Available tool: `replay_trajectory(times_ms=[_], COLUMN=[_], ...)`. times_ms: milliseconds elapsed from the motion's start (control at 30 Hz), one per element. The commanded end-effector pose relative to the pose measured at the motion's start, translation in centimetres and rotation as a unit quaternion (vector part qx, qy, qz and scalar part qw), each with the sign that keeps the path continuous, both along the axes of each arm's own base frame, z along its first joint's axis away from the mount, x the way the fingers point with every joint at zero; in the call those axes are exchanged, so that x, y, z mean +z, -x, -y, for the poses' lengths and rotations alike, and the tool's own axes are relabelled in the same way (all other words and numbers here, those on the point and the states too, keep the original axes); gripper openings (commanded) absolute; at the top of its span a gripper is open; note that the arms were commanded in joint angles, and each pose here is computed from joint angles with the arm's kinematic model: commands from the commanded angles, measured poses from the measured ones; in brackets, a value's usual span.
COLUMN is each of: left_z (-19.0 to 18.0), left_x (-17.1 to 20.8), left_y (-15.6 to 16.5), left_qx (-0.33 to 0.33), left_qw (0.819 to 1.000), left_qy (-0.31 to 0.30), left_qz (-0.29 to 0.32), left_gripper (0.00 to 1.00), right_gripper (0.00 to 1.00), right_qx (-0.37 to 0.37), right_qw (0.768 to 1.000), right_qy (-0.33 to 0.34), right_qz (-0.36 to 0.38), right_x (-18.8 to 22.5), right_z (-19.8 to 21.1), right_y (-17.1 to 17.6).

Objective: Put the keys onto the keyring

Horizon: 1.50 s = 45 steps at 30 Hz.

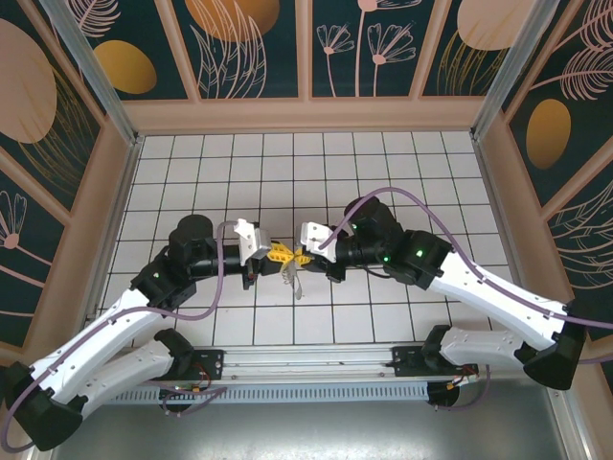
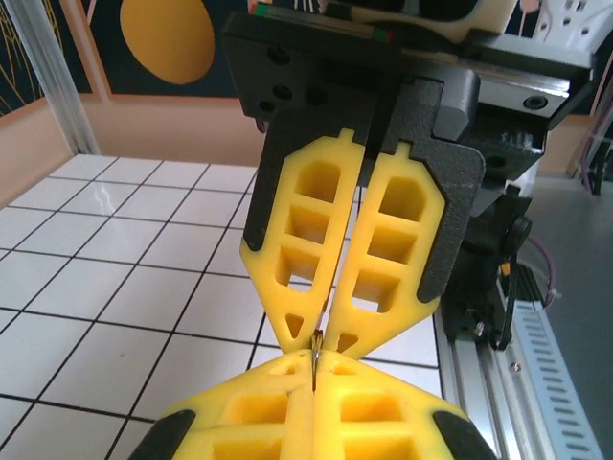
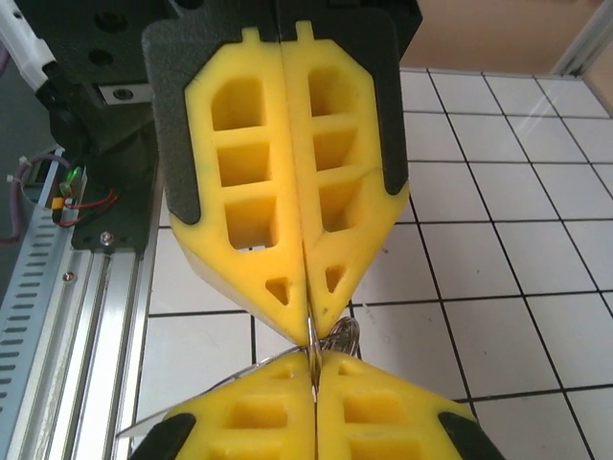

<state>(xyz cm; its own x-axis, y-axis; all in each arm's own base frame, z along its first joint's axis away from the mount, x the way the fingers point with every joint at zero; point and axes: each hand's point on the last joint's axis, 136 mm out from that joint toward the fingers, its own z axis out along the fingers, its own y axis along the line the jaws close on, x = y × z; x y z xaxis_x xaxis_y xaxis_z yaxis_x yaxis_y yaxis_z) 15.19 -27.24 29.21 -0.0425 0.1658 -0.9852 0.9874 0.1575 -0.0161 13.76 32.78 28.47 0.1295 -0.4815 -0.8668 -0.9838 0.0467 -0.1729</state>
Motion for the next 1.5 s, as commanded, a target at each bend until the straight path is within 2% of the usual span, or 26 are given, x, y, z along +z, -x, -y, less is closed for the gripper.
replay_trajectory(times_ms=[0, 300, 367, 500, 700, 733, 800, 900, 967, 1033, 1100, 1200, 1300, 1467], left_z=[-0.1, -0.4, -0.4, -0.1, -0.1, -0.1, -0.2, -0.2, -0.1, 0.2, 0.3, 0.4, 0.4, 0.4], left_x=[4.4, 4.9, 5.0, 4.2, 2.6, 2.1, 1.4, 0.3, -0.4, -1.1, -1.4, -1.9, -1.9, 0.9], left_y=[0.7, 1.6, 1.8, 1.8, 1.4, 1.2, 1.0, 0.6, 0.5, 0.3, 0.2, -0.1, 0.0, 0.4], left_qx=[-0.011, -0.021, -0.028, -0.038, -0.029, -0.024, -0.017, -0.015, -0.019, -0.026, -0.028, -0.028, -0.025, -0.019], left_qw=[0.996, 0.992, 0.992, 0.993, 0.998, 0.999, 1.0, 0.999, 0.999, 0.998, 0.997, 0.997, 0.998, 1.0], left_qy=[0.083, 0.117, 0.122, 0.111, 0.056, 0.038, 0.009, -0.028, -0.046, -0.06, -0.066, -0.073, -0.065, 0.013], left_qz=[0.034, 0.033, 0.033, 0.02, 0.003, 0.0, -0.002, -0.005, -0.009, -0.013, -0.014, -0.014, -0.013, -0.005], left_gripper=[0.0, 0.0, 0.0, 0.0, 0.0, 0.02, 0.15, 0.2, 0.19, 0.07, 0.0, 0.0, 0.0, 0.0], right_gripper=[0.1, 0.17, 0.14, 0.0, 0.0, 0.0, 0.0, 0.0, 0.0, 0.0, 0.0, 0.0, 0.0, 0.0], right_qx=[0.009, 0.021, 0.022, 0.013, 0.008, 0.008, 0.004, 0.006, 0.013, 0.017, 0.019, 0.017, 0.02, 0.026], right_qw=[1.0, 0.998, 0.997, 0.997, 0.997, 0.997, 0.998, 0.999, 1.0, 1.0, 1.0, 0.999, 1.0, 0.999], right_qy=[-0.028, -0.064, -0.068, -0.075, -0.081, -0.079, -0.066, -0.035, -0.019, 0.0, 0.017, 0.039, 0.022, -0.026], right_qz=[-0.006, -0.014, -0.013, -0.005, 0.01, 0.012, 0.015, 0.012, 0.008, 0.004, 0.001, 0.002, 0.007, 0.005], right_x=[0.6, 1.2, 1.4, 1.9, 2.6, 2.7, 2.5, 1.9, 1.8, 1.4, 1.0, 0.5, 1.4, 2.8], right_z=[-0.3, -0.3, -0.3, -0.3, 0.2, 0.2, 0.2, -0.2, -0.5, -0.9, -1.1, -1.3, -1.2, -0.8], right_y=[0.7, 1.4, 1.4, 1.1, 0.9, 0.9, 0.6, 0.2, 0.2, 0.0, -0.1, -0.3, 0.1, 0.9])
